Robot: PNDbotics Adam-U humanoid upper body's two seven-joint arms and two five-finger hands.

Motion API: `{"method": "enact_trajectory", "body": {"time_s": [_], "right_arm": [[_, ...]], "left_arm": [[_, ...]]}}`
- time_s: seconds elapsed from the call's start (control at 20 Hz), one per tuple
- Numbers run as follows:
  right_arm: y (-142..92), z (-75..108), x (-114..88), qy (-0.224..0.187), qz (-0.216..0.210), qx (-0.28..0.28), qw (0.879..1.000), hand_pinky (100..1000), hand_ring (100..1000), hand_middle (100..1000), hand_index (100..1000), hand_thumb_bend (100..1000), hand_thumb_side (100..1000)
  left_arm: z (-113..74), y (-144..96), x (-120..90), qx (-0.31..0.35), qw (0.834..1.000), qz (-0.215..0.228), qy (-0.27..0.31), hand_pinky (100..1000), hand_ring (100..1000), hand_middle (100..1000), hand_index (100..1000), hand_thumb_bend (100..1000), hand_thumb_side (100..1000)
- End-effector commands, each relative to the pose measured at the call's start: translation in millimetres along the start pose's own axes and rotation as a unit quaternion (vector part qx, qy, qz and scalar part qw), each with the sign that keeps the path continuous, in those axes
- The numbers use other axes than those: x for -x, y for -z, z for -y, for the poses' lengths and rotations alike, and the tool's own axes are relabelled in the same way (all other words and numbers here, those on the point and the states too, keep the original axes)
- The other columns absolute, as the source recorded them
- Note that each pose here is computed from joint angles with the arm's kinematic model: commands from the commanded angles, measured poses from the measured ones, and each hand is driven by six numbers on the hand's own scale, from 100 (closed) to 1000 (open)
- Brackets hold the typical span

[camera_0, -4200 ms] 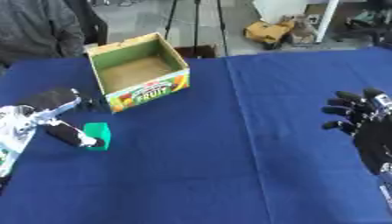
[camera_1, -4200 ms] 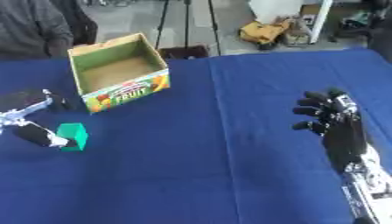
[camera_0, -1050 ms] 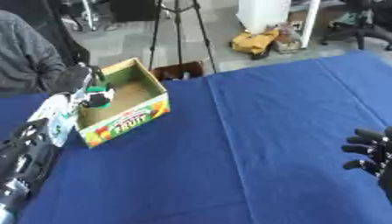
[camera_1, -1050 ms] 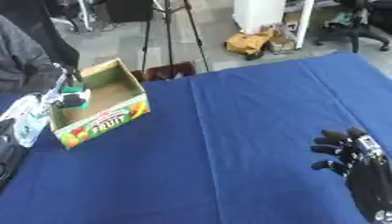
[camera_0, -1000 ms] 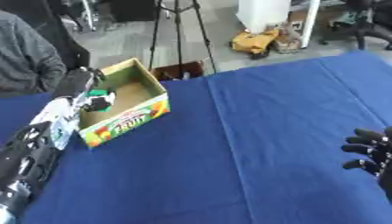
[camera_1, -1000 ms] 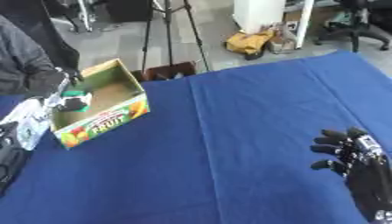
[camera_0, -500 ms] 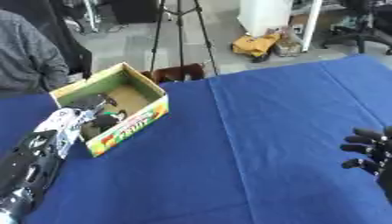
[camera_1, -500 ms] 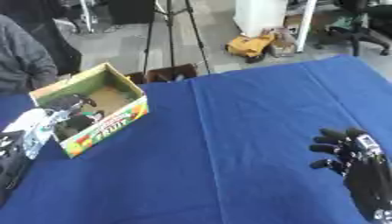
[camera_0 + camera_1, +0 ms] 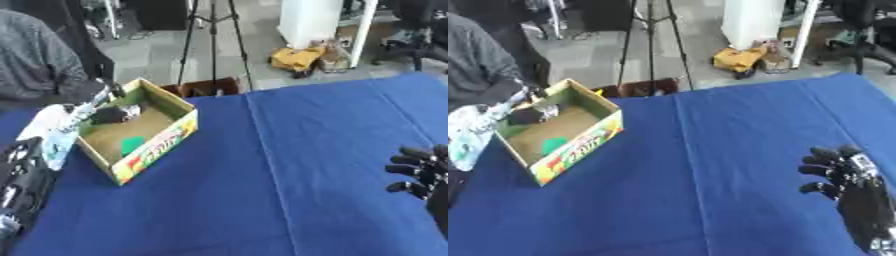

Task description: Pick up objects on the table and place them in the box.

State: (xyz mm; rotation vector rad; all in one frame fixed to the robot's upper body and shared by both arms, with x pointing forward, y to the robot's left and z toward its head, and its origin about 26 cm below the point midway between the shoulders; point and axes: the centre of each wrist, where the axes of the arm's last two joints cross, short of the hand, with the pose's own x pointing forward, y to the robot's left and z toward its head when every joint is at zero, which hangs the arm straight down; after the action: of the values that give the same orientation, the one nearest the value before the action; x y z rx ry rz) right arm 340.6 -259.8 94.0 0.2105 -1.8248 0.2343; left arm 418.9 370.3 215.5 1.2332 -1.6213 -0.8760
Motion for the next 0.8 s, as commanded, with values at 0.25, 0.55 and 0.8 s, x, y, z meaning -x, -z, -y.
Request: {"method": "enact_trajectory", "body": {"time_s": [0.25,0.55,0.8], "right_arm": [[-1,5.0,-6,0.0,0.012,0.014,1.0,539,733,686,808,100,1000],[-2,5.8,-5,0.002,0.013,0.019,1.0,539,733,686,808,100,1000],[-4,6.0,-2,0.007,0.011,0.024,1.0,538,733,686,808,100,1000]], "left_arm": [[-47.2,-55,-35,-0.099,0.968,0.136,-0.188,544,579,612,738,565,868],[-15.6,-108,-42,-0.026,0.928,0.15,-0.34,520,550,584,735,480,867],[1.1,-123,-39,-0.008,0.914,0.118,-0.388,514,542,577,733,462,864]]}}
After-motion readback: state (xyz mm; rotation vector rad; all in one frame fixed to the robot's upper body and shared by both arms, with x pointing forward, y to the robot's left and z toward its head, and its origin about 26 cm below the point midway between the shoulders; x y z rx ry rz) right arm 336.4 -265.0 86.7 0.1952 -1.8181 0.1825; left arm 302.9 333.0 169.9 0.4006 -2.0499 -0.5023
